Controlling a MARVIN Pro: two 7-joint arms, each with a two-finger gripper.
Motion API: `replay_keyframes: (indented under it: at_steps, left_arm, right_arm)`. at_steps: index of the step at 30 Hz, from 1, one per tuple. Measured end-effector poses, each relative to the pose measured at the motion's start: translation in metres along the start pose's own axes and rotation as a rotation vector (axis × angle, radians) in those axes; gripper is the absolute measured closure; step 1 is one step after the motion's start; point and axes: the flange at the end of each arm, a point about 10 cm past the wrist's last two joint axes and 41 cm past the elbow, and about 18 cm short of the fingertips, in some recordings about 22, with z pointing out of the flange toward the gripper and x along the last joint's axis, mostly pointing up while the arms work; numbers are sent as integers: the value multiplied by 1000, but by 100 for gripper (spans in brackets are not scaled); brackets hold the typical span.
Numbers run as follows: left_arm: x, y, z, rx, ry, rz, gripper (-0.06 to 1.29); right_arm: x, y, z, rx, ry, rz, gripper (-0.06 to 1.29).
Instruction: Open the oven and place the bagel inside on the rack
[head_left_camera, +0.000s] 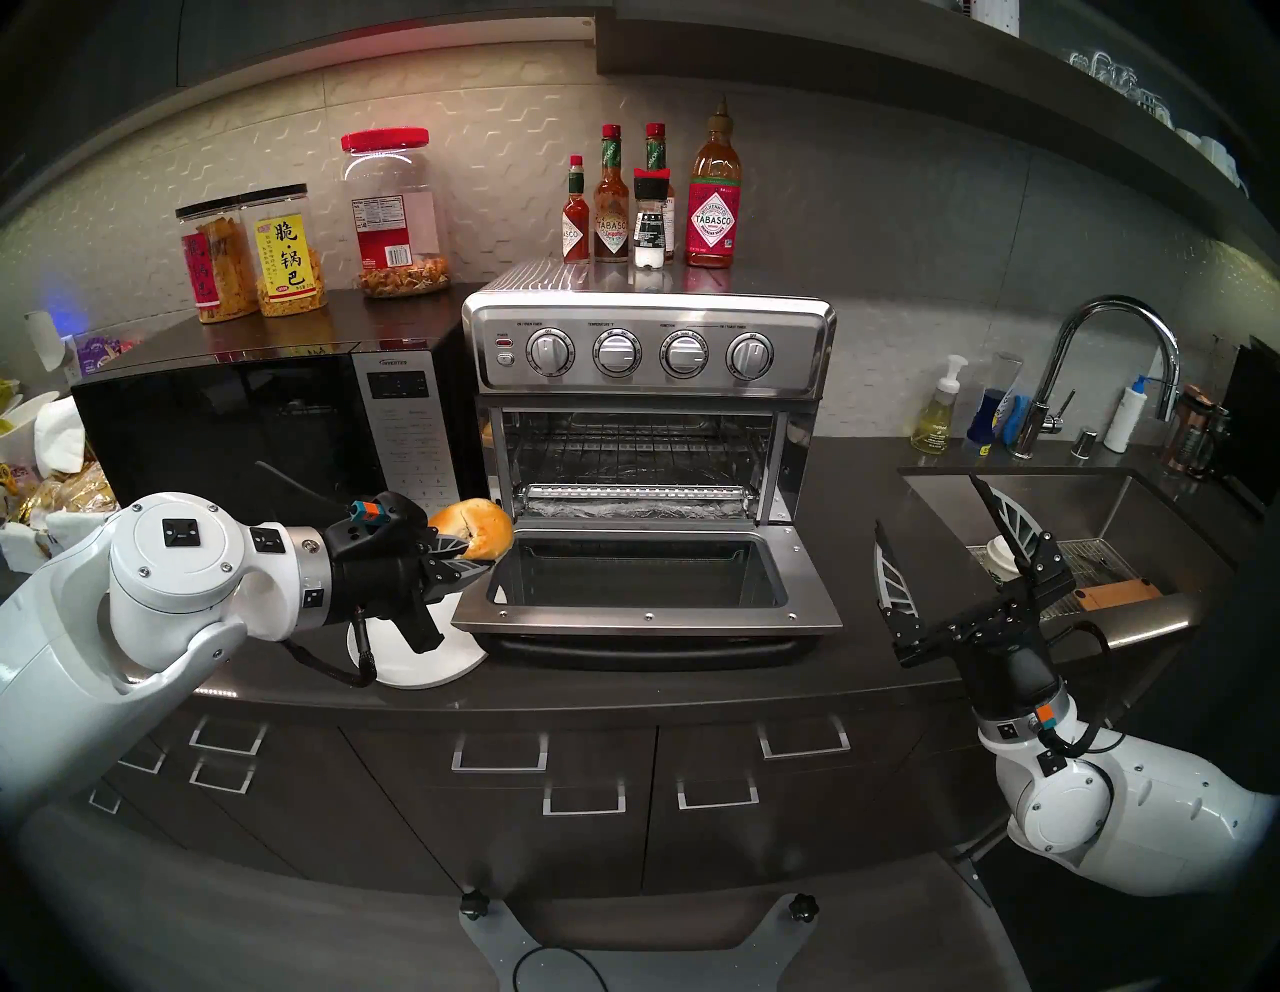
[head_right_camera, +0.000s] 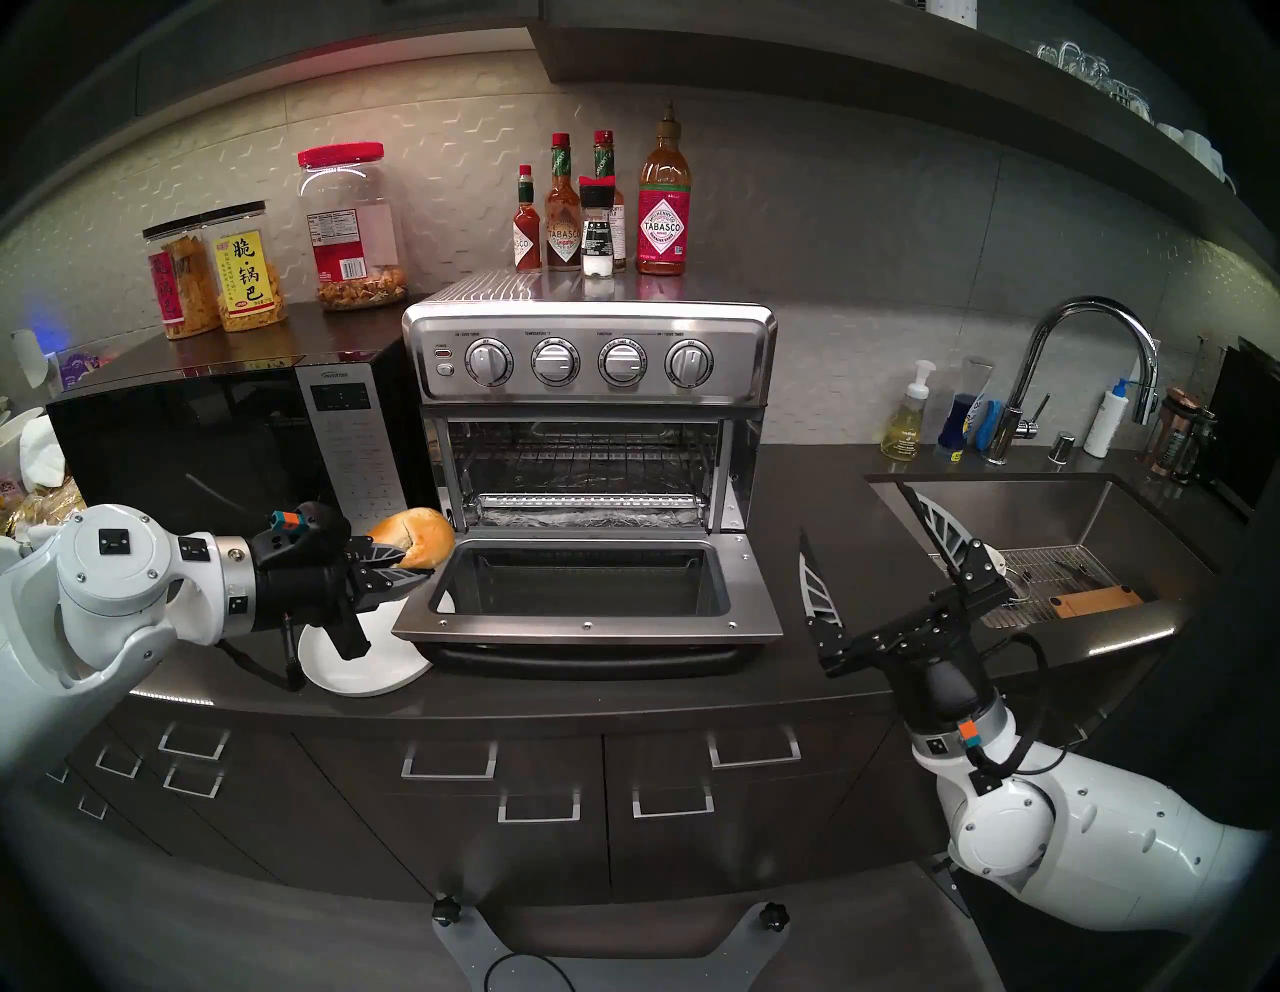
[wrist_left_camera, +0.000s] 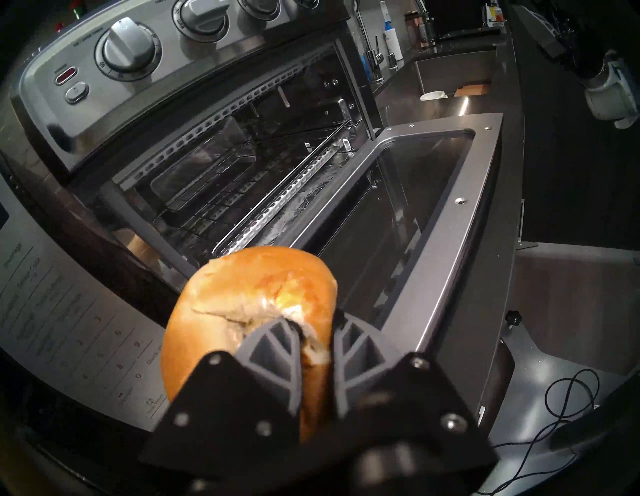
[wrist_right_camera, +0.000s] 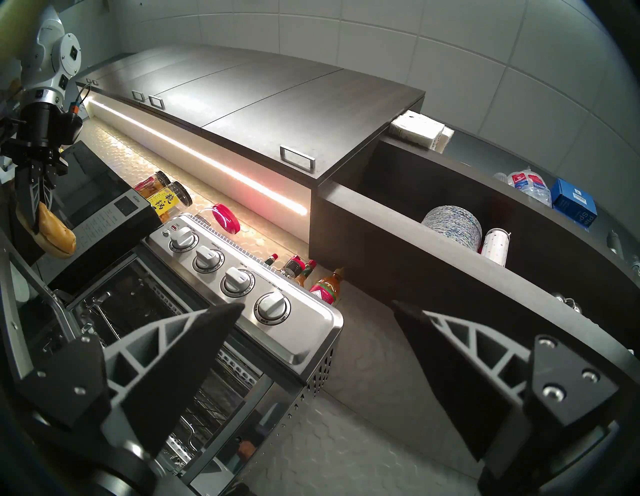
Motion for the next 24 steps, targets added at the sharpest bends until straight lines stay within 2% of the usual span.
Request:
replay_keyframes:
  at_steps: [24]
  left_arm:
    - [24,8,24,-1,76,25,111]
  right_arm:
    - [0,0,0,0,0,0,-1]
